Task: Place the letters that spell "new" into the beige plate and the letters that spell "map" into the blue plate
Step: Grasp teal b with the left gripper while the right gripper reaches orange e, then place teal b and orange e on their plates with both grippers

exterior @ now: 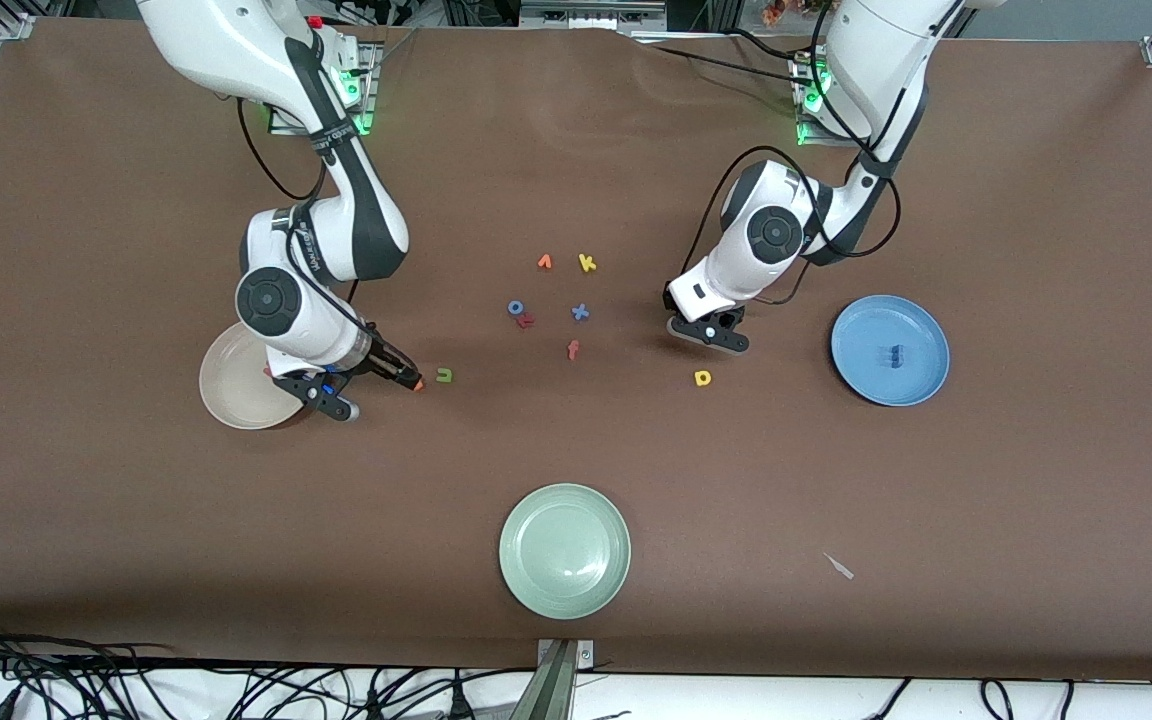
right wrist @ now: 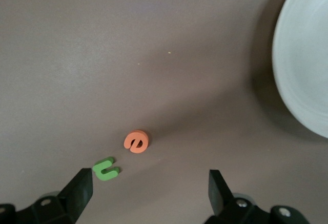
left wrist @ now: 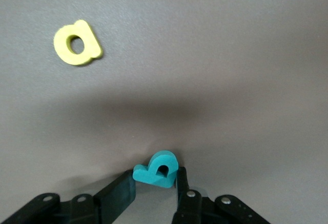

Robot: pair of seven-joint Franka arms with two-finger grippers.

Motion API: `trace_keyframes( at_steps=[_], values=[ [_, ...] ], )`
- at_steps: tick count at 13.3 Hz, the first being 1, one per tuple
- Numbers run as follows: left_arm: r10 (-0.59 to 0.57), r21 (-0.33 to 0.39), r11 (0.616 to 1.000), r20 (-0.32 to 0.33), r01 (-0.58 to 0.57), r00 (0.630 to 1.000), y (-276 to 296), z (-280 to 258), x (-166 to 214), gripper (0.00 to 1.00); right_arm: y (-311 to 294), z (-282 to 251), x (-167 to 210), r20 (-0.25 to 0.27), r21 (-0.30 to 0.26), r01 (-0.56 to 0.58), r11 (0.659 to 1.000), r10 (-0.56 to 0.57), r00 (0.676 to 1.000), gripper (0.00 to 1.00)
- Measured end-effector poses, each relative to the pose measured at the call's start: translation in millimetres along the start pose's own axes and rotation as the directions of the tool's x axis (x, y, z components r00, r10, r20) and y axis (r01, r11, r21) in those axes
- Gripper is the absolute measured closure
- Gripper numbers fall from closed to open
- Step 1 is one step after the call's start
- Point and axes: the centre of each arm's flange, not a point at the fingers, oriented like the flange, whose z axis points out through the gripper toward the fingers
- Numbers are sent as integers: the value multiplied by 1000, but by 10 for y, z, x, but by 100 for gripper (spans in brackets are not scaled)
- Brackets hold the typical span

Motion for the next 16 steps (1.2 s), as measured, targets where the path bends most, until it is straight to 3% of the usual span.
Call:
trace_keyframes(
  at_steps=[3,7,10,13,15,16],
  values=[
    [-48,6,999,-28,48,998,-287,-168,147,61,-13,40,69,-6,3,-86,996,86,996,0],
    [-140,-6,990,-10,140,990,-906,-791,267,61,-171,153,-3,-38,47,-382,923,384,923,0],
    [-130,-10,991,-9,130,991,-1765,-1158,113,61,-236,325,-47,-52,55,-428,902,431,901,0],
    [-73,-19,997,1,73,997,-2651,-1169,-177,61,-233,439,-30,-63,57,-432,900,435,898,1],
    [-54,-13,998,14,55,998,-2790,-1129,-256,61,-264,531,-62,-74,67,-429,901,434,898,4],
    [-42,-8,999,20,42,999,-2769,-1114,-257,55,-271,586,-78,-82,73,-427,901,432,898,4]
  ],
)
